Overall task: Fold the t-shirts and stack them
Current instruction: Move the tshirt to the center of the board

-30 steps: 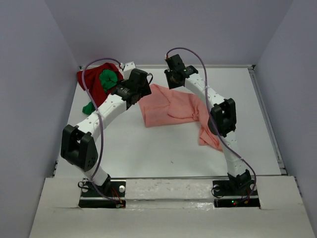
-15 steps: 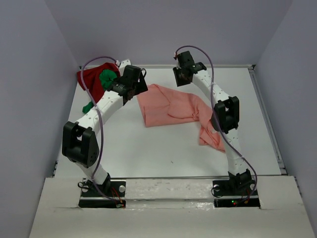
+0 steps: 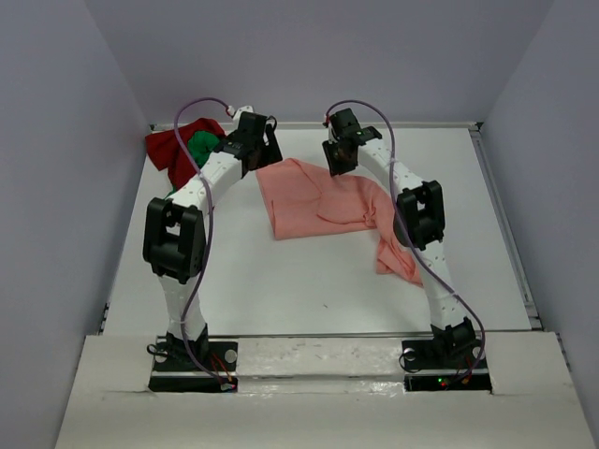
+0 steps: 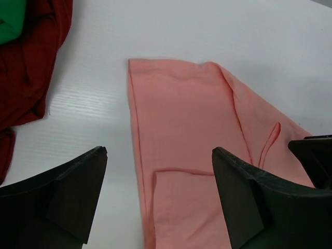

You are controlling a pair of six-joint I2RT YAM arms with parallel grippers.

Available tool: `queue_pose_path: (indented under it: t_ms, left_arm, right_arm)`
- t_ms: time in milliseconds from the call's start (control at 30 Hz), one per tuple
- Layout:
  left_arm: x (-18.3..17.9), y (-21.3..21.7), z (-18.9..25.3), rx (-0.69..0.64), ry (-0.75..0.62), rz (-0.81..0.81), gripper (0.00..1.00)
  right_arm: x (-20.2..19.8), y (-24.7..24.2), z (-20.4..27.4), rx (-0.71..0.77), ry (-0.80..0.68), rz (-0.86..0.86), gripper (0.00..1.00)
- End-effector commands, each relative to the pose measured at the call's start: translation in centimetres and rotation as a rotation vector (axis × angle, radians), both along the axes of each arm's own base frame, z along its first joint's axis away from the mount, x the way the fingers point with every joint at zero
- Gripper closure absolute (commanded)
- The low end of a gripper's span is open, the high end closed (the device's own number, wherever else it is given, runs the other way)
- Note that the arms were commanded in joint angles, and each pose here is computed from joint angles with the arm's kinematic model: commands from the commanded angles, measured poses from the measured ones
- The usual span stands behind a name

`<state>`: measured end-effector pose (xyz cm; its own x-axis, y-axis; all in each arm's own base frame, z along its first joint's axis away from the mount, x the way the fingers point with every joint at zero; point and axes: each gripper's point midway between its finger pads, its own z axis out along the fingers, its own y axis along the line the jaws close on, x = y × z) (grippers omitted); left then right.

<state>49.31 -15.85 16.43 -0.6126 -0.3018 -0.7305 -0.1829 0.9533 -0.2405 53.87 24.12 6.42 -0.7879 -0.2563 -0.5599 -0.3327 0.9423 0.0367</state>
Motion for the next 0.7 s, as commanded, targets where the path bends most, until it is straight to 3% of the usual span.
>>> queue_pose_path:
  t_ms: [0,333,667]
  left_arm:
    - [1.8,-0.9,0.8,-0.029,-0.022,-0.051,0.08]
    - [3.5,-0.9,-1.8,-0.035,0.005,-0.055,0.08]
    - [3.6,-1.3,-2.4,-0.061,0.008,-0.069,0.09]
  right_arm:
    - [0.0,1.1,0.6,0.035,-0.006,0.046,0.64]
    - [0.0,2.1,0.7,0.069,-0.004,0.105,0.52]
    - [1.4,3.0,0.5,0.08,-0.056,0.157,0.53]
